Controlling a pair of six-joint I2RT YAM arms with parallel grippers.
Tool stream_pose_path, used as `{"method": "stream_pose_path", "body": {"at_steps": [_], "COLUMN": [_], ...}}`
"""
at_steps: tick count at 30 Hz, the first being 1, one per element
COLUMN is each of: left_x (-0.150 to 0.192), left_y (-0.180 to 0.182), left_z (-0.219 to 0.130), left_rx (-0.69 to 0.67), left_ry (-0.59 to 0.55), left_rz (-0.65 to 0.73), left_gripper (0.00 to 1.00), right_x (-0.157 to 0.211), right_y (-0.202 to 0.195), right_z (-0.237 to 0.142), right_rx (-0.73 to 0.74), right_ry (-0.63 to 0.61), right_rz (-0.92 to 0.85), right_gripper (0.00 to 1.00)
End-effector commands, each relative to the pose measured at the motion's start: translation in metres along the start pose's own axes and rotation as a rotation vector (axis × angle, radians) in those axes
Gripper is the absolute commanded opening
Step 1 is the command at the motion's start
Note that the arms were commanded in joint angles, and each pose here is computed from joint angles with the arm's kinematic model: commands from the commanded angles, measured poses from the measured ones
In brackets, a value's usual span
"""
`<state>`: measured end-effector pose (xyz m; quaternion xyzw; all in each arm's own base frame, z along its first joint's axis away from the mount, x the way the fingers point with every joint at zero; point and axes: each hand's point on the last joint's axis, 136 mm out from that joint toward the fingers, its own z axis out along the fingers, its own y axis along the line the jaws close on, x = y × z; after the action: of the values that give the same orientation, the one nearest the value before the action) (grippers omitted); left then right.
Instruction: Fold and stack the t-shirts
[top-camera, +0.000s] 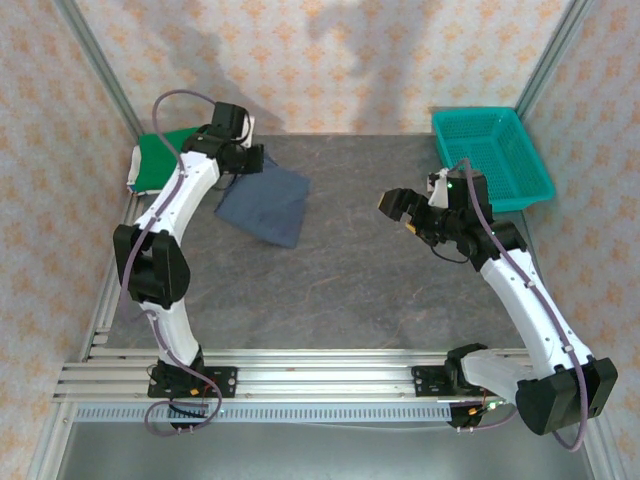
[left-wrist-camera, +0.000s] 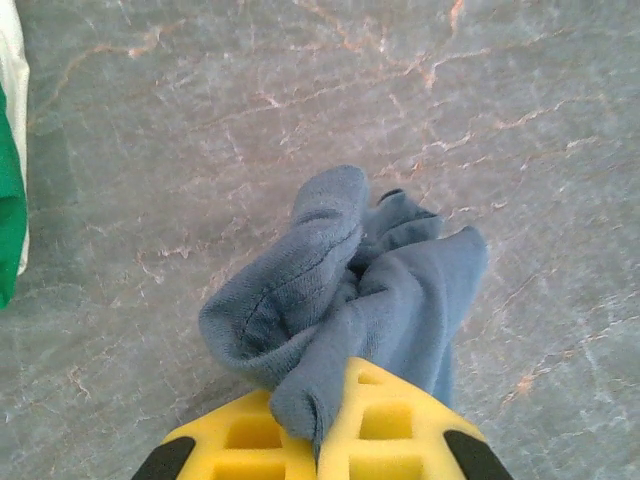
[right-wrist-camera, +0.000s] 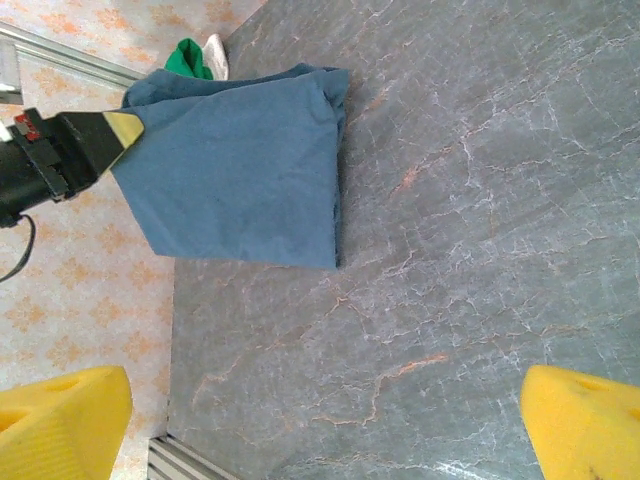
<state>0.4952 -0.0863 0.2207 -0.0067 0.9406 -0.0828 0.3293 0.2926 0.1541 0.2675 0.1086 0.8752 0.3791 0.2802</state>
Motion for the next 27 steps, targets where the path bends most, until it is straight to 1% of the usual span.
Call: {"method": "stream_pose_path", "body": {"at_steps": [1,8,14,16,20,27], "left_x": [-0.023,-0.053,-0.085,-0.093,-0.112,-0.129], "left_y": [0.000,0.016,0.033,0.040,0.053,0.092], "left_z": [-0.034,-0.060,-0.085,-0.085,-0.094,-0.104], "left_rx": [0.044,0.074,0.067,0.062,0.058,0.035], "left_ry": [-0.064,-0.119,-0.175,-0.179,-0.227,-0.291], "left_rz": [0.026,-0.007,-0.004,-0.009,-0.027,-0.089], "left_gripper": [0.00,0.00,0.00,0.00,0.00,0.00], "right_x": [-0.005,-0.005,-0.008,-0.010,-0.014,-0.019], "right_y": [0.012,0.010,0.008,0.008,0.008,0.006], "right_z": [-0.001,0.004,0.010,0.012,0.018,0.029], "right_rx": [-0.044,-0.038,-0.030,-0.031,-0.029,-0.011], "right_ry": [-0.015,-0.004,0.002,0.002,0.005,0.026], "right_rz": [-0.027,-0.021,-0.014,-0.011,-0.005,0.001], "right_gripper": [0.99,0.99,0.99,0.99,0.99,0.99]}}
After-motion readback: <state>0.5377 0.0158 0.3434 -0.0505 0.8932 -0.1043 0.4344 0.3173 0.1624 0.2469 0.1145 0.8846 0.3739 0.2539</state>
